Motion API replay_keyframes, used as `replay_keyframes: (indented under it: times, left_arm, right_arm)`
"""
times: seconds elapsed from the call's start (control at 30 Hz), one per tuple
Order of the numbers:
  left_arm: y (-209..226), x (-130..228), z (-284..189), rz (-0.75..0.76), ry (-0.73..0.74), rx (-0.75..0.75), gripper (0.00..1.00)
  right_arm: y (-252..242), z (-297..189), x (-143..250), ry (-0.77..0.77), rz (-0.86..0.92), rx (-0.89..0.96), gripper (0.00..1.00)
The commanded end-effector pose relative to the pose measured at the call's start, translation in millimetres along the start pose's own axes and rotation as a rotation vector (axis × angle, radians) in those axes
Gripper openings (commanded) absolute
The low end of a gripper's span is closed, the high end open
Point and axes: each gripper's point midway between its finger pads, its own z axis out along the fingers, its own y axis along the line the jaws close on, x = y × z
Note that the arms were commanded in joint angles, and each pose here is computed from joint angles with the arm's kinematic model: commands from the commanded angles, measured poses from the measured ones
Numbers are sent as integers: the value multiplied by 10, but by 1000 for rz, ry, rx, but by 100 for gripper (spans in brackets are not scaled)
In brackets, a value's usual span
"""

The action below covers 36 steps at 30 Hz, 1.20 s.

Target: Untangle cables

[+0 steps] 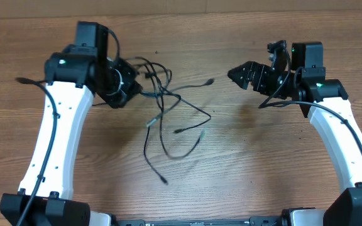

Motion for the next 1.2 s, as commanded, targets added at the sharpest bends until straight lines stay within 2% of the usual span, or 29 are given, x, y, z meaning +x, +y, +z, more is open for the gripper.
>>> replay_keyframes:
  times: [0.0, 0.2, 0.4, 0.5, 0.73, 0.83, 1.07, 1.17]
  left_arm:
    - [66, 68, 0, -47, -53, -73, 4]
    - [179, 62, 25, -84, -203, -184, 4]
    - [84, 46, 41, -46, -293, -181, 4]
    - [77, 63, 46, -38, -295, -183, 4]
    - [174, -23, -6, -15, -356, -236, 4]
    - [178, 6, 3, -16, -340, -236, 4]
    - [158, 136, 49, 1, -259, -221, 4]
    - [196, 180, 52, -2, -236, -234, 4]
  right_arm:
    - [464, -105, 31, 22, -114, -246, 100]
    - [919, -264, 59, 45, -202, -506, 100]
    - [1167, -145, 299, 124, -228, -553, 100]
    - [1222, -19, 402, 146, -240, -512, 100]
    - [1577, 120, 755, 235, -308, -567, 100]
    - [1617, 239, 866, 247, -328, -514, 100]
    - [1457, 566, 967, 198, -381, -245, 100]
    - [1362, 638, 907, 155, -336, -140, 100]
